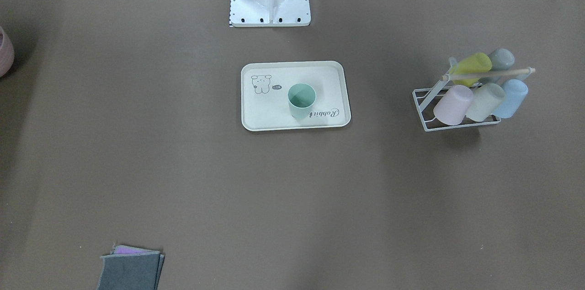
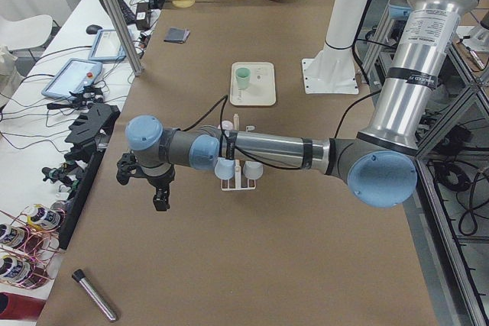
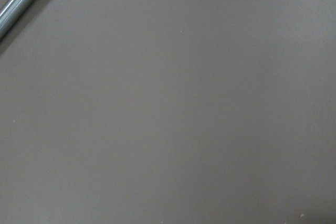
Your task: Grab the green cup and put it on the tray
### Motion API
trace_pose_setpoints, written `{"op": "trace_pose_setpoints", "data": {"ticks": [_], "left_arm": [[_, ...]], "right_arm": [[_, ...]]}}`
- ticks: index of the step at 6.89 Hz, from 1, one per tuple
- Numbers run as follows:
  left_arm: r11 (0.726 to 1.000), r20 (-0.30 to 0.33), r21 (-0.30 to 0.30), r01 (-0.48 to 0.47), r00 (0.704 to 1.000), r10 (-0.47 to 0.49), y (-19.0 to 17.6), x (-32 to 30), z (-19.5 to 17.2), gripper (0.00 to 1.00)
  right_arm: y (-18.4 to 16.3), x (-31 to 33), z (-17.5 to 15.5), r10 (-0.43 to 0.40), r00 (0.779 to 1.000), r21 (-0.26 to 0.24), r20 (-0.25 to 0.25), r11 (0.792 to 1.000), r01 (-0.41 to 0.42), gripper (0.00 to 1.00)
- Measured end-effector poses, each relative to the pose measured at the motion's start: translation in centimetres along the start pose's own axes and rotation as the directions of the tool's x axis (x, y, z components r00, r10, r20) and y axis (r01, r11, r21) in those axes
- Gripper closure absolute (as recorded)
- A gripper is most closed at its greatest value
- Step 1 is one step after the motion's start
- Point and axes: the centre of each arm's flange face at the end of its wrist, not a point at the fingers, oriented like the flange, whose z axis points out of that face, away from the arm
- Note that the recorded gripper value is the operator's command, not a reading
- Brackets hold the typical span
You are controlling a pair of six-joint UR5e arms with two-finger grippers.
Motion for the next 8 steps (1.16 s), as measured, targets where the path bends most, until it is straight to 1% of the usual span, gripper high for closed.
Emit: {"op": "trace_pose_setpoints", "data": {"ticks": [3, 6, 8], "left_arm": [[0.999, -0.033, -0.031, 0.022, 0.999, -0.023, 6.1, -2.3, 1.4, 0.02], [0.997, -0.036, -0.054, 0.046, 0.998, -0.048, 10.1, -3.9, 2.3, 0.02], [0.997, -0.035, -0.055, 0.050, 0.998, -0.052, 12.2, -4.2, 2.1, 0.02]], "right_arm": [[0.0, 0.0, -0.1, 0.001, 1.000, 0.001, 0.003, 1.000, -0.001, 0.00], [-0.1, -0.1, -0.2, 0.001, 1.000, 0.002, 0.007, 1.000, -0.001, 0.00], [-0.2, -0.2, -0.3, 0.000, 1.000, 0.005, 0.007, 1.000, 0.000, 0.00]]}}
